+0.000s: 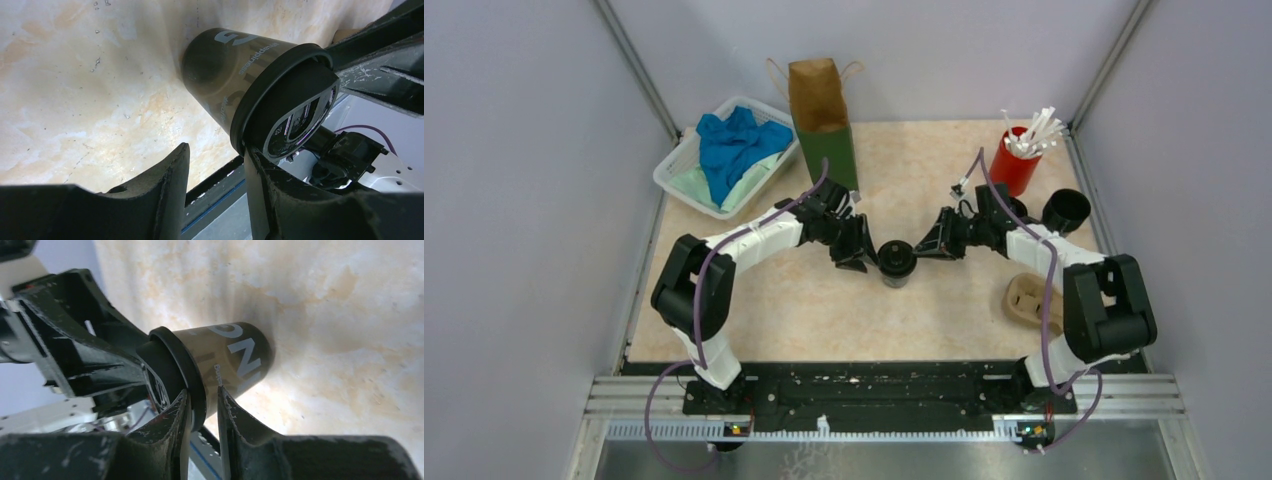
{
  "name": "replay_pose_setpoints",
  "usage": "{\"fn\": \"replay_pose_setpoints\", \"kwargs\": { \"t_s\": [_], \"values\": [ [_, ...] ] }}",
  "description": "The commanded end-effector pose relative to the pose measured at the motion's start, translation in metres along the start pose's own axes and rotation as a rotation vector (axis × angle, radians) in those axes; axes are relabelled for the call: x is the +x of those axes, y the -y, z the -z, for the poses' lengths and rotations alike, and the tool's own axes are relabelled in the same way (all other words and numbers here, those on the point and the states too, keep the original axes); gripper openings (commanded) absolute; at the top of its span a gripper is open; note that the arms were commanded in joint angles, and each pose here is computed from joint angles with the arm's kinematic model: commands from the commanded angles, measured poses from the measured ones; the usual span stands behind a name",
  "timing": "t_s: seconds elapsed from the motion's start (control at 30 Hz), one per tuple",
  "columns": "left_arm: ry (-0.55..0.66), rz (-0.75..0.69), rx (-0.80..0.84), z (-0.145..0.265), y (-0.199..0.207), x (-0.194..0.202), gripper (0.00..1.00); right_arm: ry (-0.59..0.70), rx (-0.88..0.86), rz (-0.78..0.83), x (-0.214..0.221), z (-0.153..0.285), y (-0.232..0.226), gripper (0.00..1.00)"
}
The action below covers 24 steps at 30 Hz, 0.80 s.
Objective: Pack the takeout coffee
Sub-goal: Close the cup lid on the coffee cup.
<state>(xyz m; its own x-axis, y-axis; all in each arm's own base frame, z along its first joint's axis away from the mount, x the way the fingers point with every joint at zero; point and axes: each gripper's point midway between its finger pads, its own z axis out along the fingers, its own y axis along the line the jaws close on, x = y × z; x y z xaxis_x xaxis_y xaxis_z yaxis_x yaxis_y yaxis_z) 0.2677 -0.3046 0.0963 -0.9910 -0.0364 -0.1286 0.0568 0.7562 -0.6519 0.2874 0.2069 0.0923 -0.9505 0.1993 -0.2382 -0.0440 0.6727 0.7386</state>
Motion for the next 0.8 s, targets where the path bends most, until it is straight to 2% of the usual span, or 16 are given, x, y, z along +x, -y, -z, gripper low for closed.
{"fn": "replay_pose_setpoints", "kwargs": {
  "t_s": [0.0, 0.1, 0.2, 0.33, 0.6, 0.77],
  "values": [
    [-0.071, 0.037, -0.26, -0.018, -0.068, 0.026, 0.5, -0.135, 0.177, -0.202, 0.055, -0.033, 0.085, 0.21],
    [-0.07, 0.035, -0.269, -0.018, -0.07, 0.025, 0.5, -0.145, 0.159, -0.227, 0.056, -0.031, 0.079, 0.21],
    [-0.054, 0.024, -0.265, -0.013, -0.064, 0.021, 0.5, -0.092, 0.208, -0.116, 0.034, -0.012, 0.063, 0.22],
    [-0.033, 0.005, -0.236, -0.004, -0.049, 0.014, 0.51, -0.074, 0.159, -0.018, 0.014, 0.003, 0.034, 0.24],
    [0.02, -0.033, -0.181, 0.013, -0.017, -0.007, 0.56, -0.054, 0.075, 0.018, -0.004, 0.01, 0.004, 0.3],
    [0.028, -0.033, -0.181, 0.016, -0.014, -0.009, 0.59, -0.029, 0.044, 0.033, -0.014, 0.019, -0.011, 0.32]
  ]
}}
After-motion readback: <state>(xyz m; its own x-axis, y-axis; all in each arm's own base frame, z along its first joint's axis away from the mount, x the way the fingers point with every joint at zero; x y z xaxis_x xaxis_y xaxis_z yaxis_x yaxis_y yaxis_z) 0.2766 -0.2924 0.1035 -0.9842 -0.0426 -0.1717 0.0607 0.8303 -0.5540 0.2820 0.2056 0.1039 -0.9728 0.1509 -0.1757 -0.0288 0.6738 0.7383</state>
